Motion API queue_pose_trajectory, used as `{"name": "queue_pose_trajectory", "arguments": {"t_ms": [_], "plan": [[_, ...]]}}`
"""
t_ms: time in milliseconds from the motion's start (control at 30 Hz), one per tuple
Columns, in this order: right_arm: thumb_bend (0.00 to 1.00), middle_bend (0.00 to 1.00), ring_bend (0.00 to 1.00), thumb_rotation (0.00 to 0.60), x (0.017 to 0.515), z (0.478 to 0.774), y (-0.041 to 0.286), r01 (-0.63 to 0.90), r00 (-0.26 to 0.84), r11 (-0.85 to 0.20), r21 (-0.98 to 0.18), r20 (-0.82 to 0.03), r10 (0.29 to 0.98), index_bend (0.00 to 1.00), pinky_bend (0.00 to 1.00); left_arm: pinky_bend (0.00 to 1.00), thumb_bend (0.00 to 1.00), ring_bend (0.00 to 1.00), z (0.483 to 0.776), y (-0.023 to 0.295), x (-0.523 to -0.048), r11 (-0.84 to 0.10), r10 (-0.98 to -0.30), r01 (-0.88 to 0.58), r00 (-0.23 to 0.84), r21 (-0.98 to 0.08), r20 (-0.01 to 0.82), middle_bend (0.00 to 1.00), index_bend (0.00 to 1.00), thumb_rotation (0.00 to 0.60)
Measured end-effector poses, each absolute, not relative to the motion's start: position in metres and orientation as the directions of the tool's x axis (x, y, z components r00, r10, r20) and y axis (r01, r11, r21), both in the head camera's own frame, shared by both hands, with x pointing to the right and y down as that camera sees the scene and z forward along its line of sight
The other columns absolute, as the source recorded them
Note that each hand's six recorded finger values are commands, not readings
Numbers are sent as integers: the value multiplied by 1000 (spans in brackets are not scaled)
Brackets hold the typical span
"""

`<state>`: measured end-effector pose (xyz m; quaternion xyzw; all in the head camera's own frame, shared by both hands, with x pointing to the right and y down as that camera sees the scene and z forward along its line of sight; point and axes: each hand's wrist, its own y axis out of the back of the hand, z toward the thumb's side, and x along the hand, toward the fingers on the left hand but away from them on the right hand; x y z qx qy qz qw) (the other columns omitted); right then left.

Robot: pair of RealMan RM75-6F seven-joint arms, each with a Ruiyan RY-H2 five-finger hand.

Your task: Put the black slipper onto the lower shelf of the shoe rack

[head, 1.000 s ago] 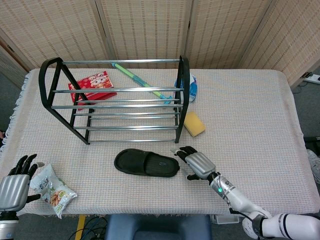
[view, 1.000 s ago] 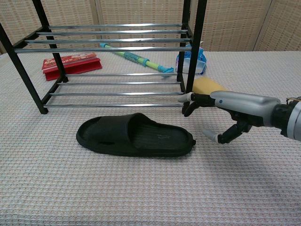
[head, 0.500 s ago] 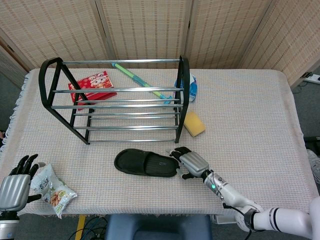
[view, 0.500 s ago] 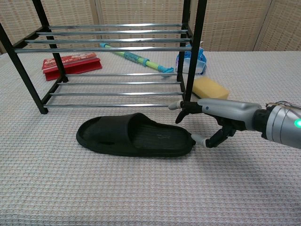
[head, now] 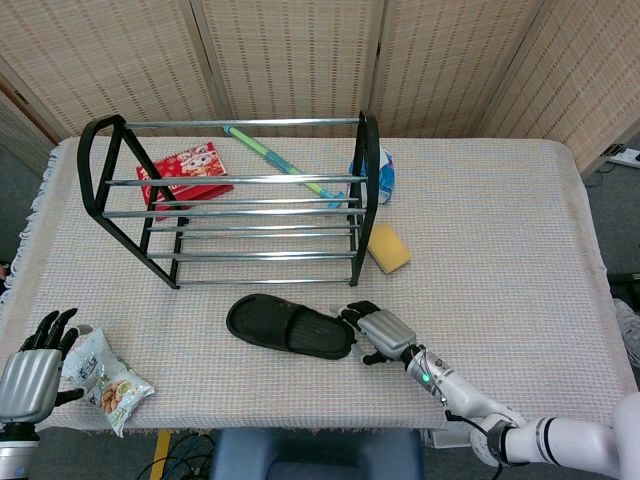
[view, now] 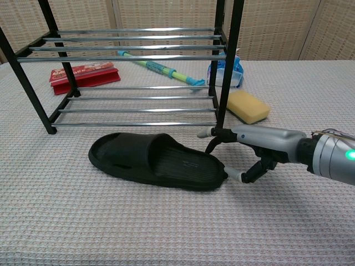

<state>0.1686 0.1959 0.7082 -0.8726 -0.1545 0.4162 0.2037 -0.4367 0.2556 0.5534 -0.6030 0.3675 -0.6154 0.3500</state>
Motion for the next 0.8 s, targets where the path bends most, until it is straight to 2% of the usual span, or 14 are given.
{"name": "queue_pose_trajectory", "arguments": {"t_ms": [367,800], "plan": [[559,179,116,600,158,692,219,97,662,-889,-447,-638,393,0,65,325,167,98,552,256,-436,-481,-876,-12,-20,-876,482,136,307,600],[559,179,116,600,118,678,241,74,755,-919,-388,-580,306,0,65,325,167,99,545,257,-441,-469,-883,-13,-33,-883,469,136,308,600]]}}
